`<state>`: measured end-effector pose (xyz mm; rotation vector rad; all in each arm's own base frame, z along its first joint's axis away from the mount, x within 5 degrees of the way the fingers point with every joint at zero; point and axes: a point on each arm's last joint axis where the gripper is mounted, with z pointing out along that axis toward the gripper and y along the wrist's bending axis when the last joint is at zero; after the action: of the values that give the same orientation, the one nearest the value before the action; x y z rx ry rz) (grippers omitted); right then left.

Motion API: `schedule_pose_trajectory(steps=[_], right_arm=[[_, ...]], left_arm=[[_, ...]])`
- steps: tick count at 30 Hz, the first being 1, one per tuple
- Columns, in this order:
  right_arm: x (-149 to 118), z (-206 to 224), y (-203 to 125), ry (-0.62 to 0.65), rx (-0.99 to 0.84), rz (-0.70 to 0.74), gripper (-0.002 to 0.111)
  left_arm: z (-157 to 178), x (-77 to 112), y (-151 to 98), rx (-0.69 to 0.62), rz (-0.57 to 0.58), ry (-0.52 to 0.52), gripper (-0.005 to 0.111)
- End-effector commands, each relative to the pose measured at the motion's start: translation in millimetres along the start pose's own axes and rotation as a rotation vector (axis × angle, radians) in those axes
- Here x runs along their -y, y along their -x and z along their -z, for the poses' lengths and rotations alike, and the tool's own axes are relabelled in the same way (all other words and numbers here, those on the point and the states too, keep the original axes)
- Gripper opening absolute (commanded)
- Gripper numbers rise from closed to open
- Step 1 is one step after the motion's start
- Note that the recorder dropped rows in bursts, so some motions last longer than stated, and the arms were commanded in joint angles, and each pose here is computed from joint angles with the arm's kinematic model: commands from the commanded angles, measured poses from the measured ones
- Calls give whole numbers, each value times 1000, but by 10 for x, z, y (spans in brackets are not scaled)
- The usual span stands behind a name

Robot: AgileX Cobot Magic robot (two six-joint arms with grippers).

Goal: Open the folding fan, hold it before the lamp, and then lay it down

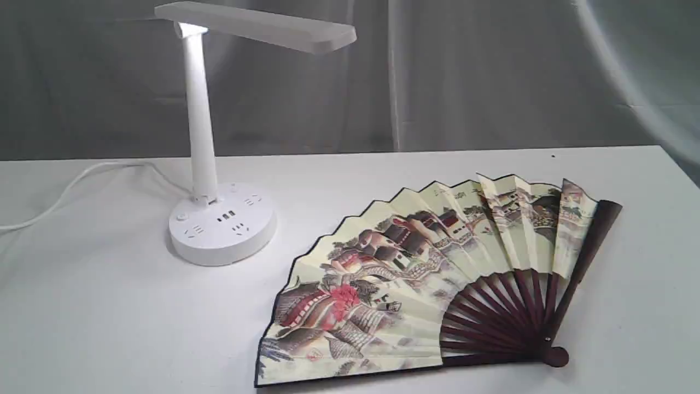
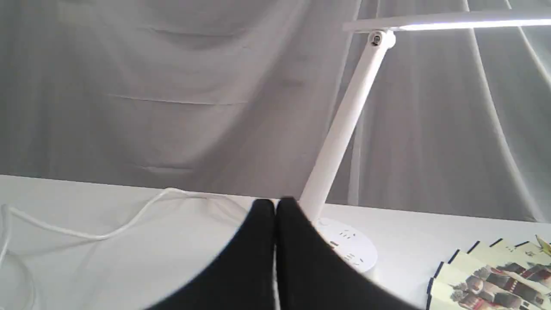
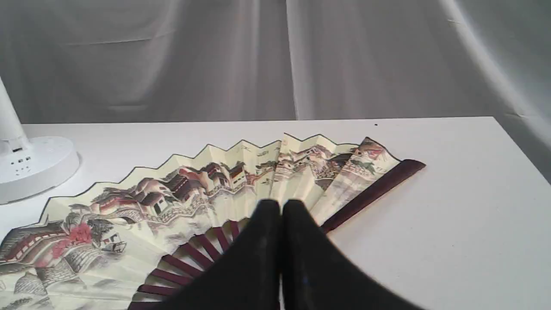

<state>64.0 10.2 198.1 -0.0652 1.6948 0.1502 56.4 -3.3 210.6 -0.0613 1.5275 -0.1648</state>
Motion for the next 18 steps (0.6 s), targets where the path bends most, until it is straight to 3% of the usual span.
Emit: schedule_pose_trajectory(steps=[1, 9, 18], right_arm=[[2, 4, -7, -2, 3, 6, 0], [2, 4, -7, -2, 3, 6, 0], [2, 4, -7, -2, 3, 6, 0]], left_arm=[[2, 2, 2, 16, -12, -4, 0], [9, -38, -119, -118, -12, 39, 0], [11, -43, -135, -135, -12, 45, 0]])
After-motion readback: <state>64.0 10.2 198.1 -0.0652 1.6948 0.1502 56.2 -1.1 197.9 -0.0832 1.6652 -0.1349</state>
